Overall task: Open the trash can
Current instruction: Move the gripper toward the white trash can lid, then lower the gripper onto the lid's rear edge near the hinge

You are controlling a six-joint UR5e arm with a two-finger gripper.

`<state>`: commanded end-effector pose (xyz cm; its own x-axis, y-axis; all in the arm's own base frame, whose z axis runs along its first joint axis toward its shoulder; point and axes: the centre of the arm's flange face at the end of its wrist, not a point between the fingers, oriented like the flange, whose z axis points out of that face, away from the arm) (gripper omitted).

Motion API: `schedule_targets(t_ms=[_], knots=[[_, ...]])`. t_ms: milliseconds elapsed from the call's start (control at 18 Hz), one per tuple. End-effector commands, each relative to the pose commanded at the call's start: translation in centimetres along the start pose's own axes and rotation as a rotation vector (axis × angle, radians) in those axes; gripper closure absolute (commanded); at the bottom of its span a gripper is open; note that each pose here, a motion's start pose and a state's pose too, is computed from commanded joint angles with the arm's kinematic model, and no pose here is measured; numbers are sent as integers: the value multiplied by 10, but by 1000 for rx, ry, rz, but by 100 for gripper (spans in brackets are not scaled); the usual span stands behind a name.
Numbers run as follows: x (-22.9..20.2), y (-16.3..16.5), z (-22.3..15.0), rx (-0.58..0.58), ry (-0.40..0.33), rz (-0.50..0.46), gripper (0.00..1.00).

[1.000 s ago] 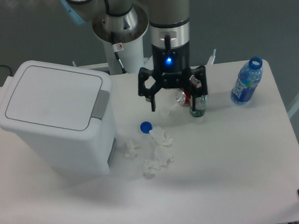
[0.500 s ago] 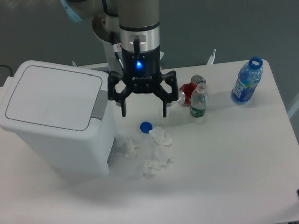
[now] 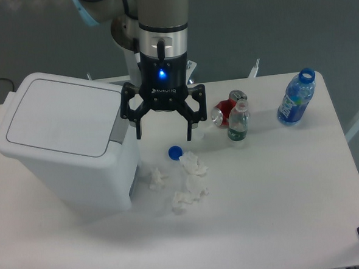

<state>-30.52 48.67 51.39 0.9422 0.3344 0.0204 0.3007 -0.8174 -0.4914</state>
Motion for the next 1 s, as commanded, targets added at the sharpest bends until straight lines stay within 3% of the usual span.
schedule_targets(t_ms=[1000], knots=[[6,10,9,-24,12,16,0]])
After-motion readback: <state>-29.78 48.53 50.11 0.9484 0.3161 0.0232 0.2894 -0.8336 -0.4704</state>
